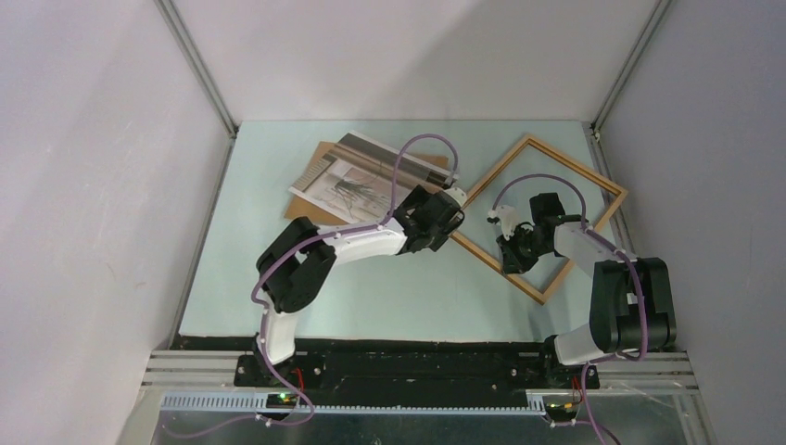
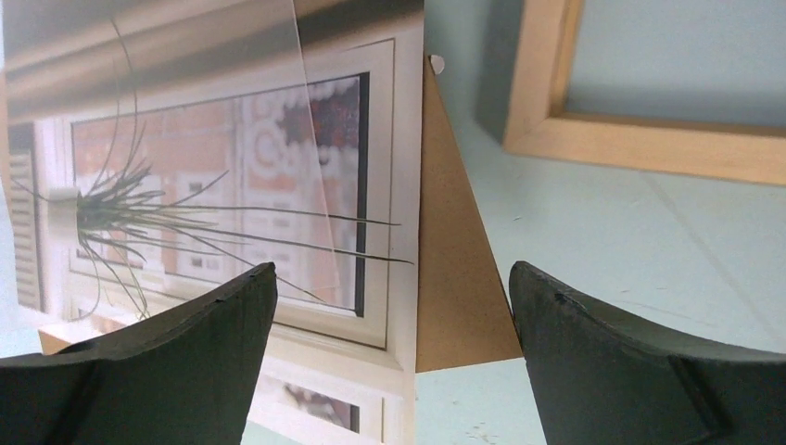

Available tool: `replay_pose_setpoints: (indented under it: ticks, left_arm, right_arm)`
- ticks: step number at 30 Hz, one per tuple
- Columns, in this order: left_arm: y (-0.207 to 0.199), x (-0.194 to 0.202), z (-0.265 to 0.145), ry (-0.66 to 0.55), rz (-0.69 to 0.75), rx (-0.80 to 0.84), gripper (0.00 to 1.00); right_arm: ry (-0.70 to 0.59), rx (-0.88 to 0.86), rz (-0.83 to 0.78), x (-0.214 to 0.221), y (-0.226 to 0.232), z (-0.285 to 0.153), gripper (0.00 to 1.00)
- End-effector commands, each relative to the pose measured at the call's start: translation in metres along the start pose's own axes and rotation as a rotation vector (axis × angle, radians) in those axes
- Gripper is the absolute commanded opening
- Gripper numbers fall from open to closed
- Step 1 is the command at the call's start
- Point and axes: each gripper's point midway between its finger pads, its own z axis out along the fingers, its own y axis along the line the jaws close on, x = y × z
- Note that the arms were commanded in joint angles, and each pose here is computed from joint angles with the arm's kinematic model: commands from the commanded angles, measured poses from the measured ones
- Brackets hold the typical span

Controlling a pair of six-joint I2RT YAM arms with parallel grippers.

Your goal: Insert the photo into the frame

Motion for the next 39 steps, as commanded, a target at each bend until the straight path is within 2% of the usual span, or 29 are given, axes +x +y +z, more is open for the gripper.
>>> replay_pose_setpoints:
  ticks: [1, 11, 17, 30, 39]
  left_arm:
    - [0.027, -0.01, -0.009, -0.045, -0.032, -0.053, 0.99]
    - [0.037, 0.036, -0.001, 0.038, -0.02, -0.058, 0.99]
    - [0.06, 0.057, -0.004, 0.071, -0.075, -0.043, 1.0]
    - [0.073, 0.047, -0.041, -0.011, -0.146, 0.128, 1.0]
    - [0.129, 0.043, -0.039, -0.007, -0.255, 0.067, 1.0]
  right_arm:
    - [0.041, -0.002, -0.002, 0.008, -0.001, -0.005, 0.0]
    - [0.102, -0.012, -0.12, 0.013, 0.009, -0.006, 0.0]
    - [0.139, -0.025, -0.27, 0.01, 0.021, -0.003, 0.0]
    - [0.254, -0.073, -0.525, 0.016, 0.043, 0.003, 0.0]
    - [0.38, -0.058, -0.693, 0.044, 0.022, -0.006, 0.0]
